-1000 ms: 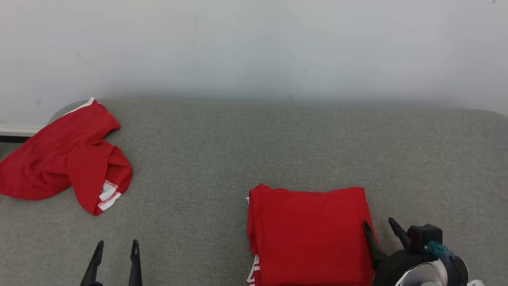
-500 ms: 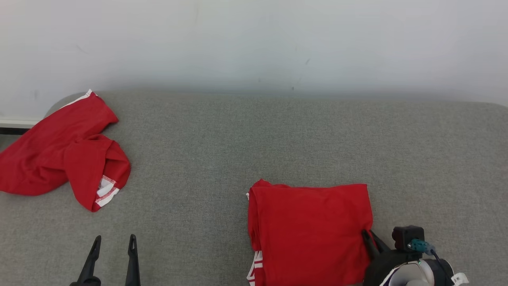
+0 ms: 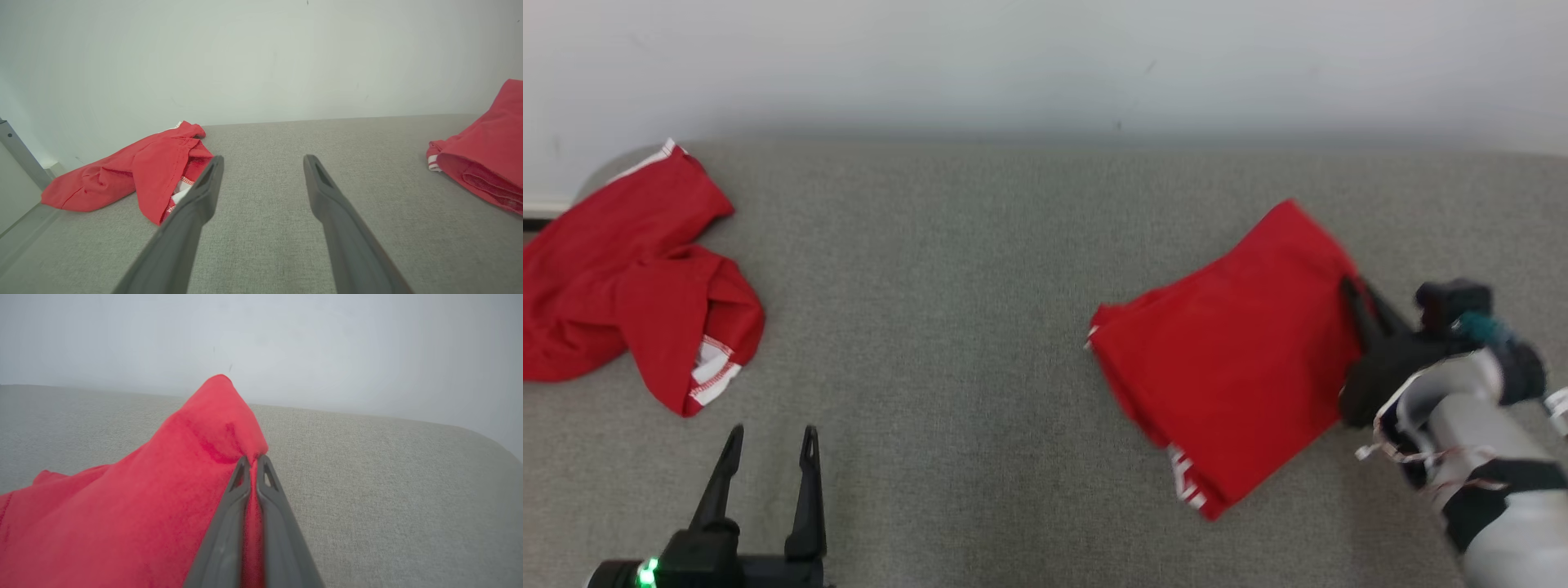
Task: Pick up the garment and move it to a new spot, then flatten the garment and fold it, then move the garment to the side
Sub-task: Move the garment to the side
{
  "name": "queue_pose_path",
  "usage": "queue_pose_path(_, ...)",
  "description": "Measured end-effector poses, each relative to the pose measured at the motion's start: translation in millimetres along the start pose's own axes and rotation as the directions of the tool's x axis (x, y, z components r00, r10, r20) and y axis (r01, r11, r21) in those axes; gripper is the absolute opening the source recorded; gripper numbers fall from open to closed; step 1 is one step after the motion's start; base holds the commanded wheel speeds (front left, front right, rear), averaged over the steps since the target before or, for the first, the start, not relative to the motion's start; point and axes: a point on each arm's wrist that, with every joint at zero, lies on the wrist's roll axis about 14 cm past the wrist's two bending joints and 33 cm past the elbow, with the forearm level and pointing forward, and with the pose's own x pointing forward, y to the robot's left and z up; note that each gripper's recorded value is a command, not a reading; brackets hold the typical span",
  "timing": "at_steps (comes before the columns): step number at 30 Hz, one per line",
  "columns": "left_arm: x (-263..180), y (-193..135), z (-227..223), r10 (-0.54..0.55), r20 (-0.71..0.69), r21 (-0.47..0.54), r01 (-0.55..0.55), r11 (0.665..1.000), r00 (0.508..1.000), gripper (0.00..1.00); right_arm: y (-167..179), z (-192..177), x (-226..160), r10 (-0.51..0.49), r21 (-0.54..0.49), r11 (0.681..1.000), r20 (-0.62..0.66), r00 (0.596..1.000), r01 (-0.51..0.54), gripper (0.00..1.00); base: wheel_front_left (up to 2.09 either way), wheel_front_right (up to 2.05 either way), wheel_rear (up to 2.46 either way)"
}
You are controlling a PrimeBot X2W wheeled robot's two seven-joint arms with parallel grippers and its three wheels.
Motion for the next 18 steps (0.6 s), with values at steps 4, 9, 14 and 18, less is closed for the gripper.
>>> queue_pose_path(4, 21.5, -9.7, 3.5, -0.029, 0.018, -0.005, 0.030, 1.000, 0.999, 1.00, -37.8, 14.9, 17.1, -0.045, -0.065, 0.997, 0.010, 0.999, 0.045, 0.00, 0.00, 0.00, 0.00)
queue_pose_path(9, 55.1, -26.7, 8.3, -0.082, 0.056, -0.008, 0.082, 0.997, 0.995, 1.00, -92.2, 16.8, 37.4, -0.117, -0.150, 0.982, -0.016, 0.993, 0.113, 0.00, 0.00, 0.00, 0.00)
queue_pose_path(14, 83.4, -42.0, 5.8, -0.146, 0.079, 0.023, 0.145, 0.989, 0.986, 1.00, -144.5, 22.1, 47.8, -0.208, -0.177, 0.963, -0.014, 0.978, 0.203, 0.00, 0.00, 0.00, 0.00)
queue_pose_path(18, 101.3, -53.8, -2.4, -0.191, 0.083, 0.039, 0.188, 0.981, 0.978, 1.00, -176.2, 16.0, 49.3, -0.271, -0.190, 0.946, -0.026, 0.962, 0.261, 0.00, 0.00, 0.00, 0.00)
